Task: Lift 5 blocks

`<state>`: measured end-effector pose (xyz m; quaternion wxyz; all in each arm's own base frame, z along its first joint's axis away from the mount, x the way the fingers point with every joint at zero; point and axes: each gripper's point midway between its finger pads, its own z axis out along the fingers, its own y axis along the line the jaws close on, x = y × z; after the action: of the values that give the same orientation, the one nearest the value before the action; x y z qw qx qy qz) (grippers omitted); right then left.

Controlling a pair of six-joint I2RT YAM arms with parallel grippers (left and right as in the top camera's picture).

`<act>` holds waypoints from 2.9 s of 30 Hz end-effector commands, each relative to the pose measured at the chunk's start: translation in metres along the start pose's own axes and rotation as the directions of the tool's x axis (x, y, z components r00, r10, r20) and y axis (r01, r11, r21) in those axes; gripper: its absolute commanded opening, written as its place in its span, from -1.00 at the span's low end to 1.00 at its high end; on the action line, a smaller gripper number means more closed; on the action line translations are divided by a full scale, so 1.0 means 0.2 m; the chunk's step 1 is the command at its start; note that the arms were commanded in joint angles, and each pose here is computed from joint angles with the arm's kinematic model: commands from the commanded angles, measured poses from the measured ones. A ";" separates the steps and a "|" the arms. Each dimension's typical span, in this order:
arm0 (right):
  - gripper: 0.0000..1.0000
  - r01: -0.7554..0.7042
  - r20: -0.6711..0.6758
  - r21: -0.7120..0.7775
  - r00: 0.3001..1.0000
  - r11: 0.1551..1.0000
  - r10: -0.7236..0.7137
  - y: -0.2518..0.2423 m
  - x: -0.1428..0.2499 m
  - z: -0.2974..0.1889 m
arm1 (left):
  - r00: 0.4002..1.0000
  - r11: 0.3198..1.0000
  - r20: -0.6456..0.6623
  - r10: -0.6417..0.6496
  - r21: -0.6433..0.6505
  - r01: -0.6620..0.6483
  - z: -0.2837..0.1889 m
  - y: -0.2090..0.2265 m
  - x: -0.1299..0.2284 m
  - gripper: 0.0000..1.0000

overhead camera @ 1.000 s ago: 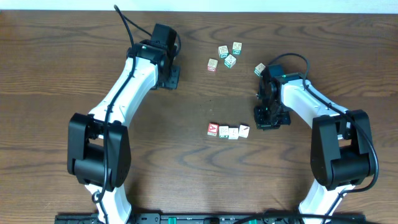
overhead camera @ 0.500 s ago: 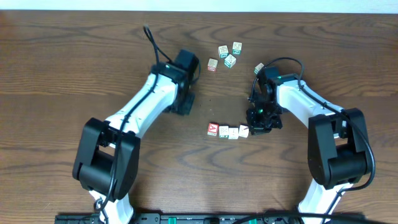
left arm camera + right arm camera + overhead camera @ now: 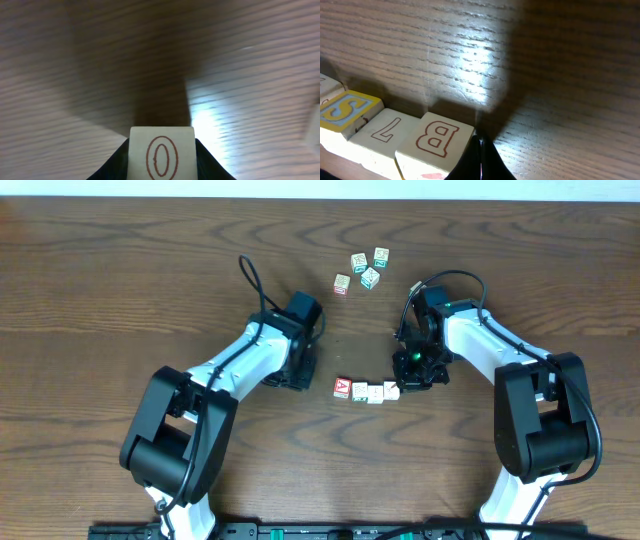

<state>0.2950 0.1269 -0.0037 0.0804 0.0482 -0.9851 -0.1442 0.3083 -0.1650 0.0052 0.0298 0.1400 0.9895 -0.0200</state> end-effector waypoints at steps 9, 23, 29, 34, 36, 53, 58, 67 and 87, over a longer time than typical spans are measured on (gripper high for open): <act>-0.97 0.011 0.005 0.206 1.000 0.978 -0.013 -0.19 -0.01 0.00 | 0.999 0.997 0.043 0.022 0.068 -0.024 -0.02 -0.21 -0.01 -0.85; -0.98 -0.080 0.061 0.212 0.996 0.974 0.068 -0.35 -0.06 -0.05 | 0.999 0.997 0.037 -0.007 0.075 0.004 -0.02 -0.26 0.01 -0.76; -0.97 -0.081 0.070 0.211 0.995 0.974 0.067 -0.35 -0.07 -0.05 | 0.999 0.997 0.039 -0.005 0.072 0.002 -0.02 -0.26 0.01 -0.44; -0.97 -0.075 0.071 0.211 0.996 0.975 0.061 -0.35 -0.07 -0.05 | 0.999 0.997 0.049 -0.005 0.075 0.002 -0.02 -0.26 0.00 -0.10; -0.97 -0.076 0.072 0.211 0.996 0.975 0.062 -0.35 -0.07 -0.05 | 0.999 0.997 0.053 -0.005 0.076 0.001 -0.02 -0.27 -0.01 0.04; -0.97 -0.071 0.078 0.210 0.995 0.975 0.056 -0.35 -0.08 -0.05 | 0.981 0.998 0.191 -0.012 0.055 0.001 -0.24 -0.23 -0.10 0.14; -0.97 -0.071 0.077 0.207 0.995 0.976 0.056 -0.35 -0.08 -0.05 | 0.951 0.999 0.308 -0.019 0.042 0.007 -0.39 -0.21 -0.17 -0.17; -0.98 -0.036 0.084 0.096 0.996 0.995 0.028 -0.25 -0.10 -0.04 | 0.900 0.996 0.430 -0.070 0.077 0.041 -0.40 -0.18 -0.37 -0.85; -0.97 0.140 0.058 -0.011 0.989 0.990 -0.139 0.01 -0.08 0.02 | 0.924 0.994 0.368 -0.101 0.068 0.082 -0.19 -0.09 -0.41 -0.86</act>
<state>0.3112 0.1290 -0.0033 0.0421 0.0932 -0.9810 -0.1651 0.3803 -0.2041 0.0624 0.2248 0.0838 0.9674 -0.0807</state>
